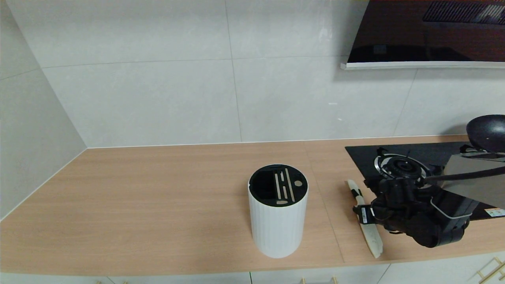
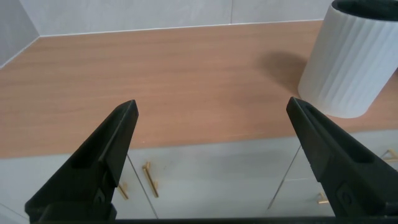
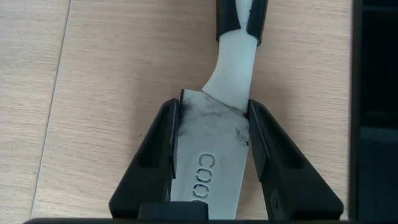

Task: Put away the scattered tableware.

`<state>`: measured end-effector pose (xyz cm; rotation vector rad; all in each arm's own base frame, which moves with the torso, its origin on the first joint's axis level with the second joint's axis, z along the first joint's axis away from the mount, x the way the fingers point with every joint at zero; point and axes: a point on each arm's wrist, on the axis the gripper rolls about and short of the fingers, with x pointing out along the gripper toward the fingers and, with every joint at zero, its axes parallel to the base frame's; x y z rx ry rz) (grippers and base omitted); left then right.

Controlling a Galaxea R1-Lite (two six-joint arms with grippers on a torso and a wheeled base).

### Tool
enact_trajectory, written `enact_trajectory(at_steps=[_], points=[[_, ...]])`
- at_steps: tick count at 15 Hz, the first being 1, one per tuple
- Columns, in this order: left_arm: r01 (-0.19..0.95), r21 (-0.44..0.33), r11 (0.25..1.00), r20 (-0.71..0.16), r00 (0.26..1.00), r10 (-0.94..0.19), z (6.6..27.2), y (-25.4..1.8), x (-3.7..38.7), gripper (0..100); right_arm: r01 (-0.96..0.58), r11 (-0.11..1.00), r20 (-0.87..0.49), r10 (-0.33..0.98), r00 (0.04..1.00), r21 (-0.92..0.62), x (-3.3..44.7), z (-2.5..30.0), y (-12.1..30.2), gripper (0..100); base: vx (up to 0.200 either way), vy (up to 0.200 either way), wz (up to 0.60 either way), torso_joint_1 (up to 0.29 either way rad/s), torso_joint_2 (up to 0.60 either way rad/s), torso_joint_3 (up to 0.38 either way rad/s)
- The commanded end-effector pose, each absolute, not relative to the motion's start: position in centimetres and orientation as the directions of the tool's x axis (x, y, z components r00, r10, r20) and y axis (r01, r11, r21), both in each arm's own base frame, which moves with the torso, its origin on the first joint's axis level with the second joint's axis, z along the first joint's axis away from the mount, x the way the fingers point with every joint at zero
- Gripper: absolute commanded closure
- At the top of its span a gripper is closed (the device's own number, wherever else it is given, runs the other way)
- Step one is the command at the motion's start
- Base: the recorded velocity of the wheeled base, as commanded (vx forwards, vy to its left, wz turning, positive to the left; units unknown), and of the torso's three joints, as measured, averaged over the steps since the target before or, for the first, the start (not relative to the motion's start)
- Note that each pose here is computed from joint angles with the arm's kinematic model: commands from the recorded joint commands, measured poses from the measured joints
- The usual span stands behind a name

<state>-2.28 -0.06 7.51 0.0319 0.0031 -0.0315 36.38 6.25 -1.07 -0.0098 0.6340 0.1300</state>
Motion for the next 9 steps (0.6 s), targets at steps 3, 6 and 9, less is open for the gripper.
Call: enact_trajectory(at_steps=[3,6,9], points=[[0.031,0.037,0.999,-0.003,1.0,-0.031,7.5,-0.1,-2.3,0,-0.113,0.99,-0.493,0.14,0.859,0.084,35.2,3.9,6.0,100,0.0,0.0,0.0,0.0,0.0,0.0],[0.035,0.047,0.998,-0.003,0.999,-0.035,7.5,-0.1,-2.3,0,-0.188,0.975,-0.425,0.222,0.877,0.123,33.1,7.6,5.8,100,0.0,0.0,0.0,0.0,0.0,0.0],[0.072,0.114,0.991,0.011,0.997,-0.074,7.9,-0.2,-2.4,0,-0.272,0.951,-0.316,0.306,0.898,0.147,30.2,13.1,5.8,100,0.0,0.0,0.0,0.0,0.0,0.0]])
